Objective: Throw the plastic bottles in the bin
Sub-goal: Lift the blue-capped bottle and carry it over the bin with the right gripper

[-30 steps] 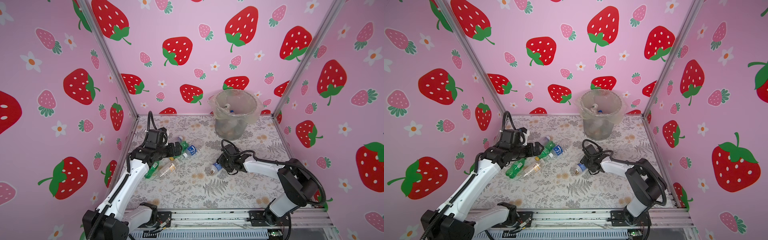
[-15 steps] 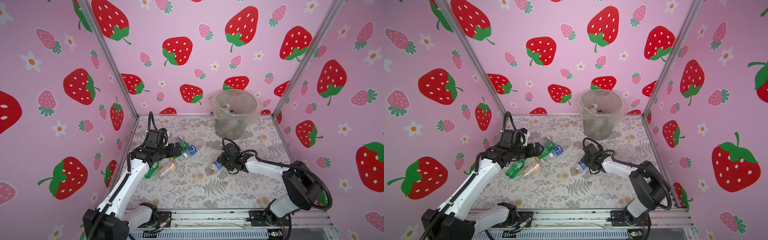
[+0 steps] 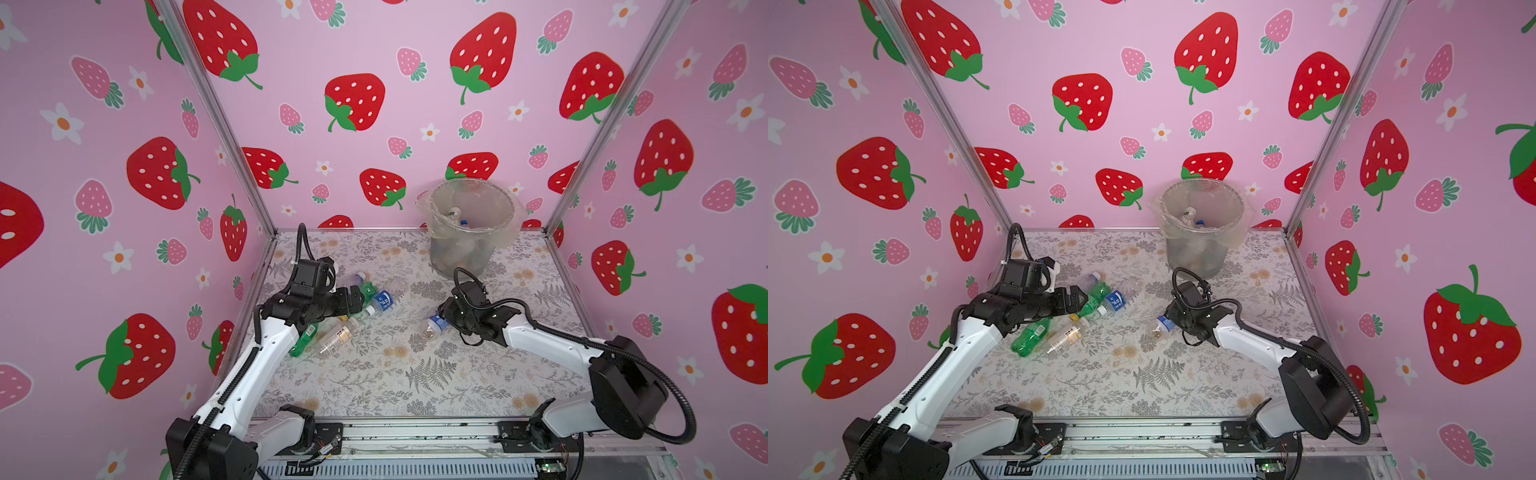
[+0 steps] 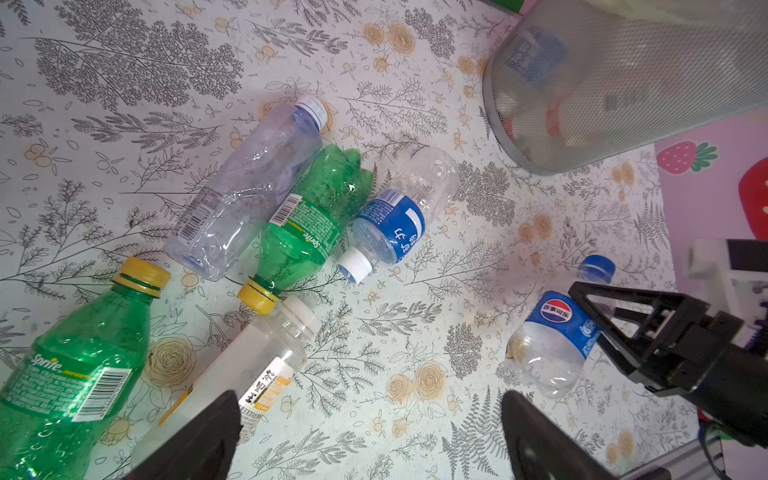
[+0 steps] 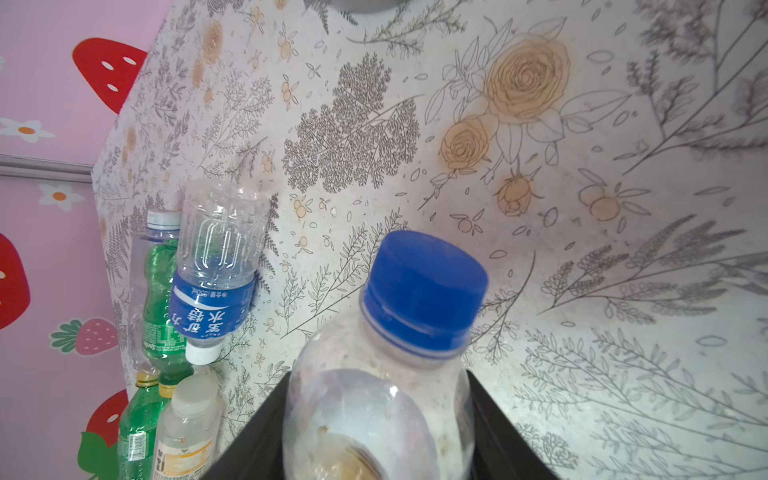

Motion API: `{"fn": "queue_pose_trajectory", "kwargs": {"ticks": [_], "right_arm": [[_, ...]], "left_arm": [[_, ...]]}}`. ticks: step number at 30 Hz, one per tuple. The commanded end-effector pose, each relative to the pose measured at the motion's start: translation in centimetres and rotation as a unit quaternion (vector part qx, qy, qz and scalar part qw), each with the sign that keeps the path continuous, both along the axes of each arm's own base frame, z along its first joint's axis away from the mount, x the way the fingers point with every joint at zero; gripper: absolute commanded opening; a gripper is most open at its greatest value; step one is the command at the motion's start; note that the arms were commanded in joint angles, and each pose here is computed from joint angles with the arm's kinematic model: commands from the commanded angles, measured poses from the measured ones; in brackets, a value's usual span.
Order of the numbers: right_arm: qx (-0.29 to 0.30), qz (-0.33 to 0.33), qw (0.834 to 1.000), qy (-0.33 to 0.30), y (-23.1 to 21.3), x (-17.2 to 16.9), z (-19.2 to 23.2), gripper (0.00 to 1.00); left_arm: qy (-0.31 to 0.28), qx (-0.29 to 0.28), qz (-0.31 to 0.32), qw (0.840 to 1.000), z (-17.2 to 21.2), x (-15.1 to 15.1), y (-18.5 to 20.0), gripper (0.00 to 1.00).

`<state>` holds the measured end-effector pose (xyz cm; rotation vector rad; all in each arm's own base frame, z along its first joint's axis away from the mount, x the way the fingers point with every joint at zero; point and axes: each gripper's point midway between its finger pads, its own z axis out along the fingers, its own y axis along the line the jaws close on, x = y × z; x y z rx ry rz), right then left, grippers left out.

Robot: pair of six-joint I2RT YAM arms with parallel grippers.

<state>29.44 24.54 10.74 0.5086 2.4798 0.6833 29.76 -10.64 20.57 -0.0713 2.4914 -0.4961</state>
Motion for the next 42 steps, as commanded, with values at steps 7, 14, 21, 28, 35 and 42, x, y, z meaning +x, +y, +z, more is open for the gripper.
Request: {"fn": "queue_pose_trajectory", "kwargs": {"ticks": [7,14,21,28,35,42], "right_arm": [[-0.003,-0.027,0.996,-0.080,-3.4,2.1,6.9,0.58],[-0.013,-0.024,0.993,-0.115,-4.6,3.0,12.2,0.58],[-0.013,-0.017,0.986,-0.163,-5.3,4.3,17.2,0.58],[-0.019,-0.019,0.978,-0.205,-6.0,5.9,22.6,0.58],[-0.014,-0.027,0.969,-0.244,-6.4,7.7,27.7,0.58],[-0.040,-0.045,0.960,-0.273,-7.4,9.4,31.2,0.56]], "left_arm": [[0.004,0.005,0.000,1.000,-0.1,-0.3,0.3,0.99],[-0.002,0.010,0.006,1.000,0.0,-0.3,0.6,0.99],[0.004,0.012,0.007,1.000,-0.2,-0.1,0.6,0.99],[0.006,0.013,0.008,1.000,-0.3,-0.1,0.7,0.99],[0.006,0.016,0.010,1.000,-0.4,-0.1,0.8,0.99],[0.009,0.015,0.010,1.000,-0.5,0.0,0.7,0.99]]}}
